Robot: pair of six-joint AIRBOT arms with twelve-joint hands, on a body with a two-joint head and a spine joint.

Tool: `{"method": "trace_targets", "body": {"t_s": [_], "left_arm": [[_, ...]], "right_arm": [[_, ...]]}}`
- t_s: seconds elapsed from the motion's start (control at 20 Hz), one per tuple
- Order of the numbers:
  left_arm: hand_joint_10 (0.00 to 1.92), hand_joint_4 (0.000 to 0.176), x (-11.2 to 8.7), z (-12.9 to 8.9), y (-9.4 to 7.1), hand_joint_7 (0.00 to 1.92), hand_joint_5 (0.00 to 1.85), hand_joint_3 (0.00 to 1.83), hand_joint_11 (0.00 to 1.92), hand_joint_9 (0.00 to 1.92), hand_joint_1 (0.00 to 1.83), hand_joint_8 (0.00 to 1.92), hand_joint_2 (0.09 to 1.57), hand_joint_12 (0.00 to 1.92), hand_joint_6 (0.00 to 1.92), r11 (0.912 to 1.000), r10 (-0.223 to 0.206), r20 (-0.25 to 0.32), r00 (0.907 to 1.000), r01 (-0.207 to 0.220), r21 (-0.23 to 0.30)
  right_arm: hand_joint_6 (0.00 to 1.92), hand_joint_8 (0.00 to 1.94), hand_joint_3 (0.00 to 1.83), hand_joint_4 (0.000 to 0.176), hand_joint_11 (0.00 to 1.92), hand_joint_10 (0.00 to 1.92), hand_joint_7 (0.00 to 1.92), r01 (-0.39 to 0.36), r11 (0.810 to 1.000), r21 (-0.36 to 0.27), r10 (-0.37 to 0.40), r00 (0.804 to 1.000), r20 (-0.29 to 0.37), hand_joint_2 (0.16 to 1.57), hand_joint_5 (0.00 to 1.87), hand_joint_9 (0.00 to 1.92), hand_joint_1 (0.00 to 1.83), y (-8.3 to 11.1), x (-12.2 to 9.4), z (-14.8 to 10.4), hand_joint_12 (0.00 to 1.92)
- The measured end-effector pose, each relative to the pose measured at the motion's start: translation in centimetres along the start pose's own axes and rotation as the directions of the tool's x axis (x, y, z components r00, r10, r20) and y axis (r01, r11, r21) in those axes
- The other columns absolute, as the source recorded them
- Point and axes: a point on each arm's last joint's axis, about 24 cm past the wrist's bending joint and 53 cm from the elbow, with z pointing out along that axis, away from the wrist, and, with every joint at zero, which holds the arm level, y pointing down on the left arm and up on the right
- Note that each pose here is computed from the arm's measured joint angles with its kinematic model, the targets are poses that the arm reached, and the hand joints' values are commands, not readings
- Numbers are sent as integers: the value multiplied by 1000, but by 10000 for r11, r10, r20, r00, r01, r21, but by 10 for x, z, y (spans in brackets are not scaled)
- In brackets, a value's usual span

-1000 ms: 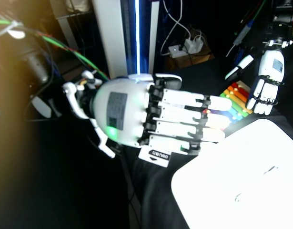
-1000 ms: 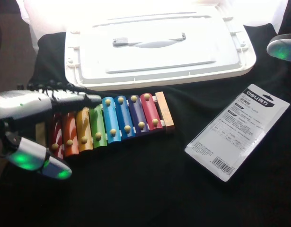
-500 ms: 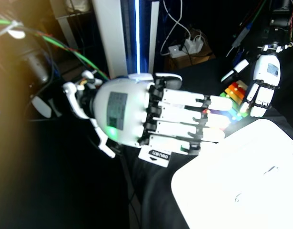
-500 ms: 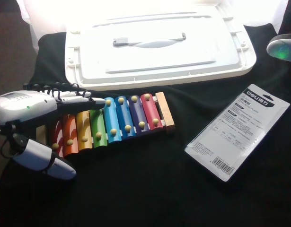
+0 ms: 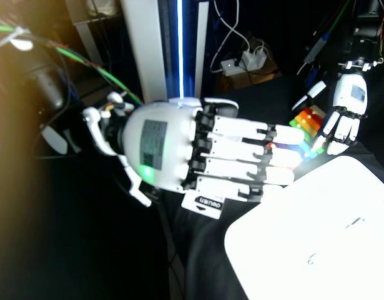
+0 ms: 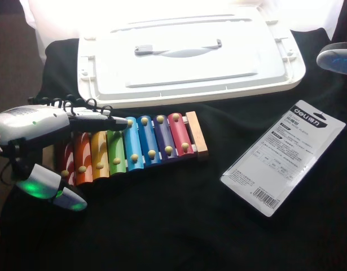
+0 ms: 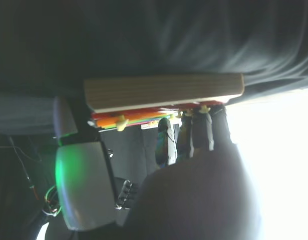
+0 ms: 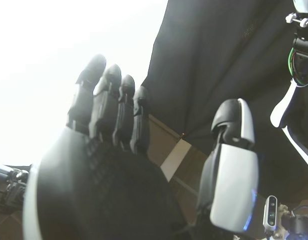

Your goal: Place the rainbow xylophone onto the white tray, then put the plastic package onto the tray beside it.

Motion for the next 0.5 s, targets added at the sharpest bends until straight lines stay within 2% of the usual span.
{"method": "trace_targets", "body": {"t_s": [0.05, 0.1, 0.15, 0.2, 0.25, 0.3, 0.35, 0.4, 0.45, 0.5], "left_arm": [[1128, 0, 0, 1, 0, 672, 705, 37, 365, 720, 1589, 31, 1118, 1057, 50, 10000, -12, 22, 10000, 12, 13], [1524, 0, -3, 1, -1, 533, 729, 0, 379, 636, 1368, 1289, 1259, 1364, 1088, 10000, -86, 113, 9999, 85, 47], [1670, 0, -6, 1, 0, 470, 508, 0, 388, 575, 1425, 1625, 1306, 1534, 1214, 9999, -133, 197, 9997, 132, 58], [1683, 15, -6, 1, 0, 469, 404, 0, 435, 582, 1441, 1686, 1308, 1649, 1426, 9998, -171, 224, 9996, 169, 65], [1614, 61, -6, 2, -1, 304, 347, 0, 406, 603, 1577, 1538, 1229, 1646, 1630, 9998, -194, 262, 9995, 191, 101], [1564, 72, -7, 3, 0, 282, 334, 0, 438, 638, 1607, 1493, 1197, 1668, 1679, 9998, -162, 280, 9995, 159, 112], [1554, 76, -6, 4, -1, 276, 322, 0, 459, 645, 1613, 1472, 1189, 1671, 1695, 9998, -159, 287, 9995, 155, 129], [1608, 80, -8, 3, 0, 253, 312, 0, 617, 569, 1734, 1500, 1163, 1663, 1714, 9998, -188, 323, 9993, 185, 95], [1609, 84, -8, 4, 0, 249, 313, 0, 659, 562, 1757, 1501, 1154, 1647, 1740, 9998, -176, 349, 9992, 173, 92], [1529, 79, -8, 4, 0, 273, 343, 0, 544, 657, 1644, 1518, 1163, 1635, 1749, 9999, -101, 392, 9992, 98, 96]], "right_arm": [[8, 7, 0, 14, 190, 11, 443, 1, 10000, -8, -1, 10000, -3, 860, 437, 437, 993, 0, 0, 0, 632], [9, 7, 0, 19, 188, 9, 444, 2, 10000, 0, -2, 10000, -7, 862, 440, 434, 986, 0, 0, 0, 630], [5, 3, 0, 22, 176, 4, 435, -8, 10000, -12, 8, 10000, -12, 858, 434, 426, 985, 0, 1, 0, 622], [7, 6, 0, 17, 177, 7, 445, -6, 10000, -16, 6, 10000, -9, 849, 439, 433, 1003, 0, 0, 0, 619], [7, 6, 0, 11, 178, 7, 446, -7, 10000, -8, 7, 10000, -1, 854, 441, 434, 1010, 0, 0, 0, 620], [6, 6, 0, 9, 188, 9, 447, -6, 10000, -15, 6, 10000, -5, 857, 441, 441, 1017, 0, 0, 0, 624], [7, 7, 0, 9, 190, 10, 452, -3, 10000, -39, 3, 10000, -19, 856, 444, 446, 1022, 1, 1, 0, 625], [8, 9, 0, 10, 201, 13, 460, -3, 10000, -39, 3, 10000, -19, 846, 449, 457, 1015, 1, 1, 0, 627], [8, 9, 0, 10, 203, 14, 465, -3, 10000, -47, 3, 10000, -18, 845, 453, 463, 1020, 1, 1, 0, 623], [7, 5, 0, 13, 199, 8, 458, -6, 10000, -54, 6, 10000, -7, 840, 453, 454, 1020, 1, 0, 0, 622]]}}
